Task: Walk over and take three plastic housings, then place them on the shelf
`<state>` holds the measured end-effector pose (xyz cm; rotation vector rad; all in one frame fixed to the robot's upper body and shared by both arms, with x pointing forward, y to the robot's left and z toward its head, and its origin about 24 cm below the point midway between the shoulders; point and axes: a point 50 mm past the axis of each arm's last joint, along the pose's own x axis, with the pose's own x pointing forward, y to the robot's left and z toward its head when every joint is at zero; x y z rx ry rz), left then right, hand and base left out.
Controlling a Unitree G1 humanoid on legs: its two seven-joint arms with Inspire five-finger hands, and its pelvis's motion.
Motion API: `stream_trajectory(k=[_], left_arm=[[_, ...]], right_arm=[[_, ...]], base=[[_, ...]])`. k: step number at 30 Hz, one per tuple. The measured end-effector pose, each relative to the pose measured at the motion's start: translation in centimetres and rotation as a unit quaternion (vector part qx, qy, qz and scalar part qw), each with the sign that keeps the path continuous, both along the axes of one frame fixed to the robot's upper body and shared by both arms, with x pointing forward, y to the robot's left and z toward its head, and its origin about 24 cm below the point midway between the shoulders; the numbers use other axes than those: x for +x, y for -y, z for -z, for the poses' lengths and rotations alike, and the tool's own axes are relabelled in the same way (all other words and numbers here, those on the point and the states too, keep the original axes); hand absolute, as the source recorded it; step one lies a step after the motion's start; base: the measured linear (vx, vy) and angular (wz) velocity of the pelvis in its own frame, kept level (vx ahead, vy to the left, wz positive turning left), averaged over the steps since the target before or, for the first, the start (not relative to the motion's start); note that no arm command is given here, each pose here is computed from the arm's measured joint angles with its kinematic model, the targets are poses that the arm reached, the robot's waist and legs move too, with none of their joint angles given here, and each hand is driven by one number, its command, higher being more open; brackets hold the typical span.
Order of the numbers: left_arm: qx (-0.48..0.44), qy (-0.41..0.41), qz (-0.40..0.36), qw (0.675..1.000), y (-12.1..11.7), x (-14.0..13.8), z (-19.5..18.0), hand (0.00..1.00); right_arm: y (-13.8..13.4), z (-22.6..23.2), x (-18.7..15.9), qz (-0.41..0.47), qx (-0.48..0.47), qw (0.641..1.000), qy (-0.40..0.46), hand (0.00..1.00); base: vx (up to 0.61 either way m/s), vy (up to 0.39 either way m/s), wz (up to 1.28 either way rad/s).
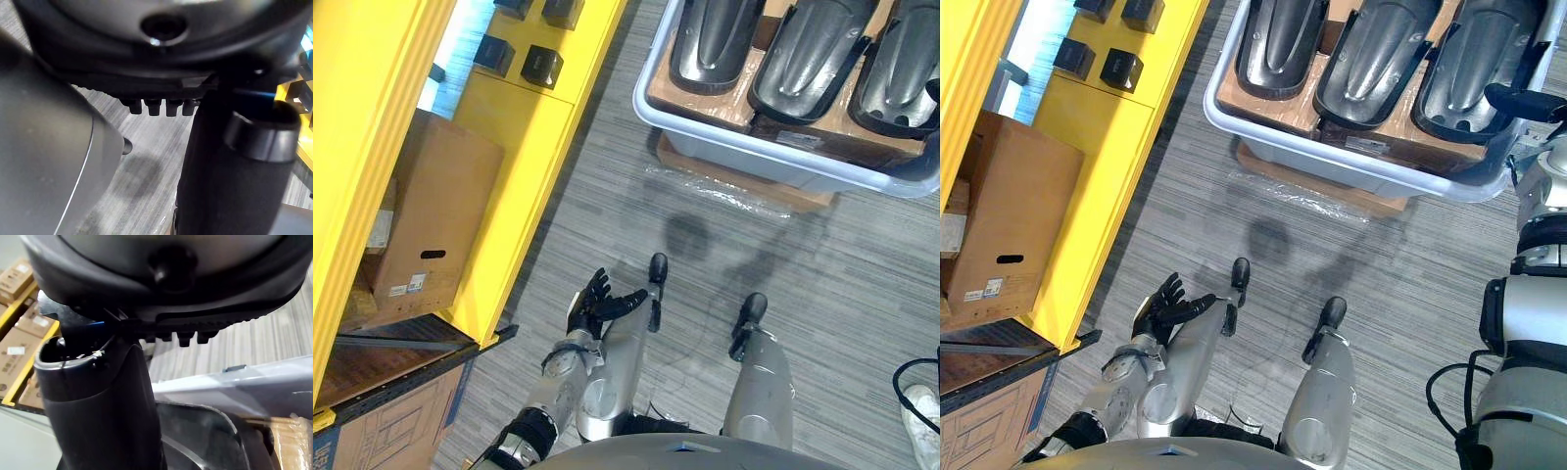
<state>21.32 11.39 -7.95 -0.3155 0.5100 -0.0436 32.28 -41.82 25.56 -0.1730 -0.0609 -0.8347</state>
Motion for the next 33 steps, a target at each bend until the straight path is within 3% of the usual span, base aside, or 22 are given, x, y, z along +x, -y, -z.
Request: stream_trajectory(k=[4,5,14,21,33], left_arm=[[-0.002,0.001,0.003,1.000,0.3,0.0,0.0,1.00],[-0.001,0.001,0.009,1.000,0.5,0.1,0.0,1.00],[0.003,0.000,0.006,1.000,1.1,0.2,-0.1,1.00],[0.005,-0.003,0.003,1.000,1.2,0.2,0.0,1.00],[-0.014,0.002,-0.010,1.000,1.0,-0.4,-0.1,1.00]], right_arm=[[0.1,1.0,0.0,0.005,0.011,0.999,-0.038,1.00],[0.3,1.5,-0.2,0.012,0.022,0.998,-0.056,0.00],[2.7,0.5,-2.6,0.082,0.030,0.994,-0.061,0.00],[3.1,0.8,-3.1,0.111,0.036,0.991,-0.062,0.00],[0.7,3.8,-0.9,0.112,0.072,0.990,-0.056,0.00]], base=[[0.03,-0.014,0.02],[0.04,-0.018,0.04],[0.03,-0.012,0.10],[0.05,-0.040,0.01],[0.01,-0.016,-0.04]])
